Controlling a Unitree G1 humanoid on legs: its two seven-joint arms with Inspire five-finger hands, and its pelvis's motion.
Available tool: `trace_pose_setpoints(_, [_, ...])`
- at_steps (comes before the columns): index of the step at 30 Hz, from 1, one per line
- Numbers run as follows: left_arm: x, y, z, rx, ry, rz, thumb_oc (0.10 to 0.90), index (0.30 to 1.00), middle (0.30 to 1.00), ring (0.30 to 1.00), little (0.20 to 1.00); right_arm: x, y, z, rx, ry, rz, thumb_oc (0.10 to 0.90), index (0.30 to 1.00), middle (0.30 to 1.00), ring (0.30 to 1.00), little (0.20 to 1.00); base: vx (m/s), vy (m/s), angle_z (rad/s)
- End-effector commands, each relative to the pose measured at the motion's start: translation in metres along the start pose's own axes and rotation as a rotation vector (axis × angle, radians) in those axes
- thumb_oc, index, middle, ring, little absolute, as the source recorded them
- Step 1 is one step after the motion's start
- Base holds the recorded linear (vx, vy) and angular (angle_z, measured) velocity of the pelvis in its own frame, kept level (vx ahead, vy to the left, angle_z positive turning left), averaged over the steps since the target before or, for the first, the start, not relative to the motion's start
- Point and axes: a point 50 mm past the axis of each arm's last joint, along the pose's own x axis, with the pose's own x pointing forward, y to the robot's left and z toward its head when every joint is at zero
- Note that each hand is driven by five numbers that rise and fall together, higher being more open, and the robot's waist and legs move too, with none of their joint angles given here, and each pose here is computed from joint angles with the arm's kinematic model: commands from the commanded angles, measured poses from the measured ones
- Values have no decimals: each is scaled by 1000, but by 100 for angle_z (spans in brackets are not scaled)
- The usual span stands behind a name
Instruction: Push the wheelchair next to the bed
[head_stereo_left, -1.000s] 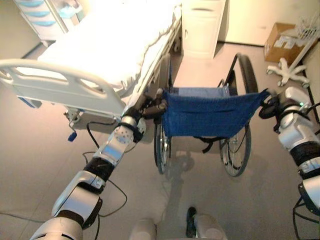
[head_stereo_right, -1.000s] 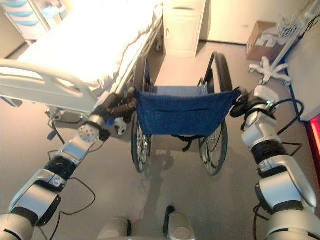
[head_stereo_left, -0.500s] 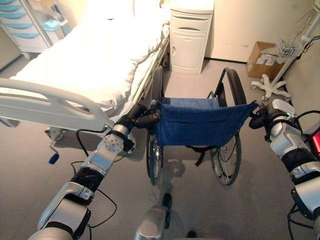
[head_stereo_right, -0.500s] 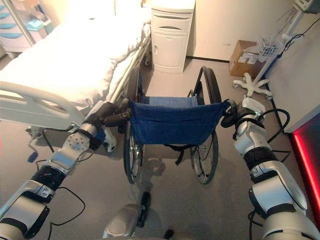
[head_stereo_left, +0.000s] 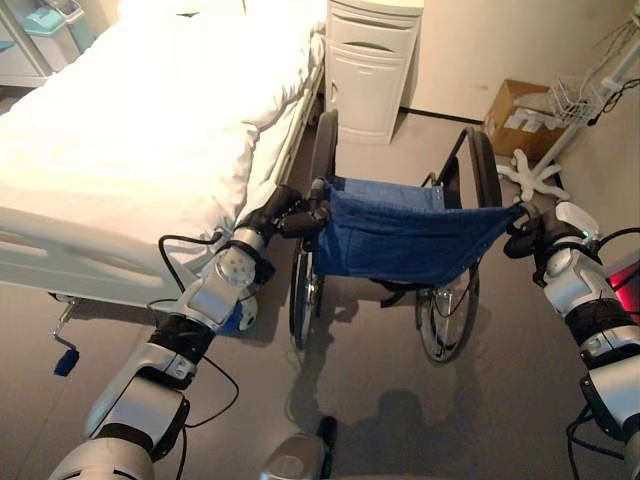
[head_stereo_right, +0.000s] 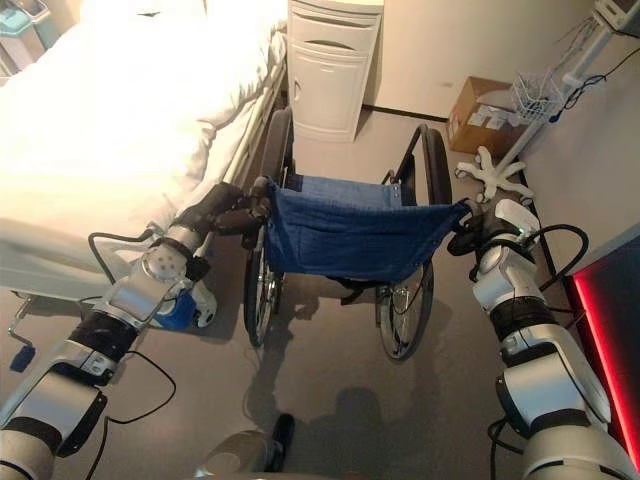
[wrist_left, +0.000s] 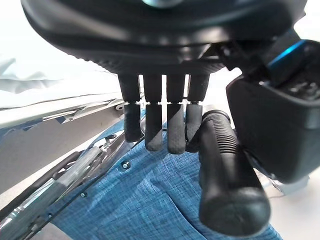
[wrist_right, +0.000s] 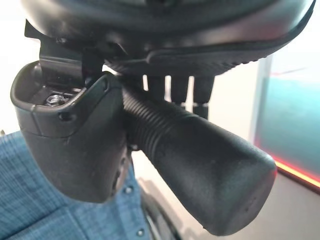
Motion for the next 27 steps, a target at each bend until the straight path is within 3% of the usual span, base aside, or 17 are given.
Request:
trace_pose_setpoints(1, [-18, 15, -50, 168, 193, 76, 400, 300, 300, 300, 300, -29, 32, 87, -129, -515, 68, 400, 300, 300, 300, 300, 228, -115, -13])
trace_pose_setpoints(12, [-5, 9, -29, 169, 98, 45, 400, 300, 300, 300, 300, -24, 4, 84, -144, -397, 85, 400, 300, 300, 300, 300, 431, -210, 76])
trace_pose_setpoints(21, [12, 11, -1, 138, 51, 69, 400, 300, 300, 300, 300, -17, 4, 70, -125, -353, 125, 400, 300, 300, 300, 300, 298, -207, 82])
trace_pose_setpoints(27, [12, 6, -7, 116, 79, 66, 400, 300, 300, 300, 300, -19, 12, 67, -132, -363, 143, 400, 300, 300, 300, 300, 251, -131, 0])
